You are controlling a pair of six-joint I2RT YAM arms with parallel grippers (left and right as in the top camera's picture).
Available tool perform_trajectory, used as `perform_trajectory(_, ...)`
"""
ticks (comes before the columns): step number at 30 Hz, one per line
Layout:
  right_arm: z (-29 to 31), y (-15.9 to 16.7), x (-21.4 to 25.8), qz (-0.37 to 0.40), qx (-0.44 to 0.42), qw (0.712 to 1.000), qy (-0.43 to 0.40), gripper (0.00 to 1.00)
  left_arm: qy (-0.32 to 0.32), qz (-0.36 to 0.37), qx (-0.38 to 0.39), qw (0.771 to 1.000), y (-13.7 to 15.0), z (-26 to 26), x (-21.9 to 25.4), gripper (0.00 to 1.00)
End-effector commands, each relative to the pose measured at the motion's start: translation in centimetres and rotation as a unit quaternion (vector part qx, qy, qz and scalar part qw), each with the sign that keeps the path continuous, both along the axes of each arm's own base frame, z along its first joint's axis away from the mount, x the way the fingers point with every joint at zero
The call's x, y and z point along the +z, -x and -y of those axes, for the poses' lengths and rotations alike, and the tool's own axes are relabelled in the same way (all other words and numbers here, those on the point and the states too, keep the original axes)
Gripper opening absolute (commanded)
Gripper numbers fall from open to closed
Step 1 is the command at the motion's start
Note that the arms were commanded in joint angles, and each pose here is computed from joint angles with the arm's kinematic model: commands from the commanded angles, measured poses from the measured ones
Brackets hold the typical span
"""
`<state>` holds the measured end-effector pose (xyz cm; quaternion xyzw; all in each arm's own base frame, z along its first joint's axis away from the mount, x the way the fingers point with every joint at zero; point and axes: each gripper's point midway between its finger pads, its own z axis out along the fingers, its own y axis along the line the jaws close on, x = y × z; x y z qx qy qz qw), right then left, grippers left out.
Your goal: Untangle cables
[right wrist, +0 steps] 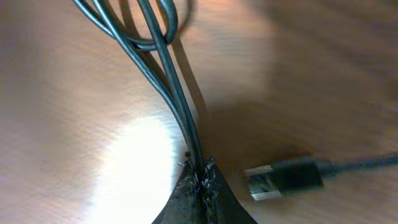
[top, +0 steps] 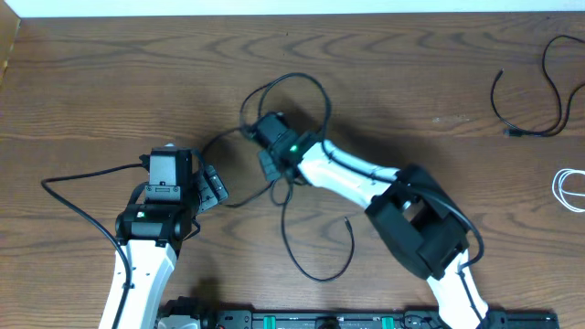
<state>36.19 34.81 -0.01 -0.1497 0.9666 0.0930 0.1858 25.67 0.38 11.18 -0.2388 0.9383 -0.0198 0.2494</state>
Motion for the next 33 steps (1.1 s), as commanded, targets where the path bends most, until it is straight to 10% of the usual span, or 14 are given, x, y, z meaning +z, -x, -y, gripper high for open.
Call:
perform_trajectory(1,5.5,-0.6,-3.2,-0.043,-0.06,0.996,0.048,0.01,-0.009,-0.001,-0.004,1.0,0.0,-0.3,0.1,0.93)
perform_trajectory(12,13.6,-3.1,-2.0,-0.079,-0.096,0.989,0.079,0.01,-0.009,-0.001,-0.004,1.0,-0.1,-0.3,0.1,0.93)
perform_trajectory(16,15.4,-3.8,-0.5,-0.077,-0.116,0.987,0.075,0.56,-0.009,-0.001,-0.004,1.0,-0.1,-0.3,0.1,0.93)
perform_trajectory(23,16.4,-3.9,0.6,-0.078,-0.127,0.986,0.073,0.95,-0.009,-0.001,-0.004,1.0,-0.1,-0.3,0.1,0.93)
perform_trajectory(33,15.9,-4.6,0.7,-0.065,-0.135,0.987,0.06,0.99,-0.009,-0.001,-0.004,1.0,-0.1,-0.3,0.1,0.93)
